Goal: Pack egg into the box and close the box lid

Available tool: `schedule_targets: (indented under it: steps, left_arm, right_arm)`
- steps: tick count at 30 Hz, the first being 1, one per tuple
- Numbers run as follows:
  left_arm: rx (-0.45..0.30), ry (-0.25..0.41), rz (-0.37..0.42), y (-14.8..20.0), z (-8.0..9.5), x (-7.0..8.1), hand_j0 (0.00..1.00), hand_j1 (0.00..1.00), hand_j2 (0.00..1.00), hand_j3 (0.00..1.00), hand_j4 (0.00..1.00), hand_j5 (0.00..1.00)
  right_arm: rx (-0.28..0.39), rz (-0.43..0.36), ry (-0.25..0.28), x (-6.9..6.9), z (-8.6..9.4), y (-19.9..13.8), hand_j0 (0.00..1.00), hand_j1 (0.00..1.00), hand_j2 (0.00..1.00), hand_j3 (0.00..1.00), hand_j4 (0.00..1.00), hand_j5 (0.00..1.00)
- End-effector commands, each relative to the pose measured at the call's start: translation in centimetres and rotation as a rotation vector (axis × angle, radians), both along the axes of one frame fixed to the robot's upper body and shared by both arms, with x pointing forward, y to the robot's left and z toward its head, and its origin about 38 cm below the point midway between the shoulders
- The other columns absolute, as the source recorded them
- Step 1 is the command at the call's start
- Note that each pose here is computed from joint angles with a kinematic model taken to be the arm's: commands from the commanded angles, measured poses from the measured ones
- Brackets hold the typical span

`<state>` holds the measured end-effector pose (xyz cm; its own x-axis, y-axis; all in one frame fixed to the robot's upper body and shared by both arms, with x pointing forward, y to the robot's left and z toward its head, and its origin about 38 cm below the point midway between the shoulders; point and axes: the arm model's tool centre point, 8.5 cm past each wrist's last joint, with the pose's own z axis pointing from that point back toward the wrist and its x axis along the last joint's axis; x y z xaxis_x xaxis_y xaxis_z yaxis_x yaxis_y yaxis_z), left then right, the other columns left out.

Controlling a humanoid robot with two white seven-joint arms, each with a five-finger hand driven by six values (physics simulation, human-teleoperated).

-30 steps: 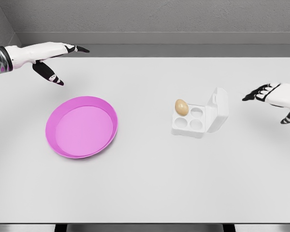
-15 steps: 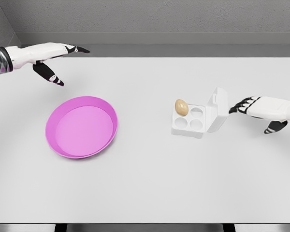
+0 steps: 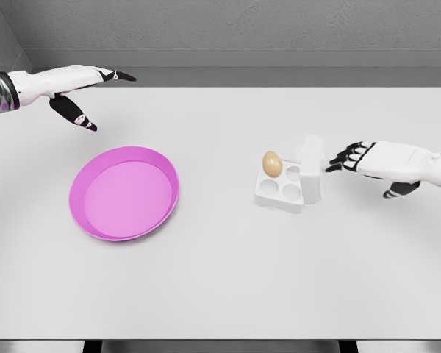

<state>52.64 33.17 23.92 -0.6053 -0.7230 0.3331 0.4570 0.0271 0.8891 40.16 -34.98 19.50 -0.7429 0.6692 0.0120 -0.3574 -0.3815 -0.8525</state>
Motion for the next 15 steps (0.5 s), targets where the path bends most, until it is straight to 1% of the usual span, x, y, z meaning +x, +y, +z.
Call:
schedule_targets:
  steps: [1,4,5,7,11,14,15]
  left_arm:
    - [-0.009,0.000,0.003,0.0,0.1,0.0,1.00,1.00,1.00,1.00,1.00,1.00]
    - [-0.009,0.000,0.003,0.0,0.1,0.0,1.00,1.00,1.00,1.00,1.00,1.00]
    - [-0.009,0.000,0.003,0.0,0.1,0.0,1.00,1.00,1.00,1.00,1.00,1.00]
    - [-0.009,0.000,0.003,0.0,0.1,0.0,1.00,1.00,1.00,1.00,1.00,1.00]
    - [-0.009,0.003,0.003,0.0,-0.1,0.0,1.00,1.00,1.00,1.00,1.00,1.00]
    - [-0.009,0.003,0.003,0.0,-0.1,0.0,1.00,1.00,1.00,1.00,1.00,1.00]
    - [-0.009,0.003,0.003,0.0,-0.1,0.0,1.00,1.00,1.00,1.00,1.00,1.00]
  right_arm:
    - [0.003,0.005,-0.007,-0.1,0.4,0.1,1.00,1.00,1.00,1.00,1.00,1.00]
    - [0.003,0.012,-0.013,-0.2,0.6,0.3,1.00,1.00,1.00,1.00,1.00,1.00]
    - [0.003,0.029,-0.023,-0.3,1.0,0.8,1.00,1.00,1.00,1.00,1.00,1.00]
    - [-0.013,0.074,-0.050,-1.1,2.0,1.7,1.00,1.00,1.00,1.00,1.00,1.00]
    - [-0.004,0.155,-0.085,-2.3,3.0,4.1,1.00,1.00,1.00,1.00,1.00,1.00]
    - [0.001,0.175,-0.096,-2.5,3.3,4.7,1.00,1.00,1.00,1.00,1.00,1.00]
    - [0.011,0.159,-0.098,-2.3,3.6,4.2,1.00,1.00,1.00,1.00,1.00,1.00]
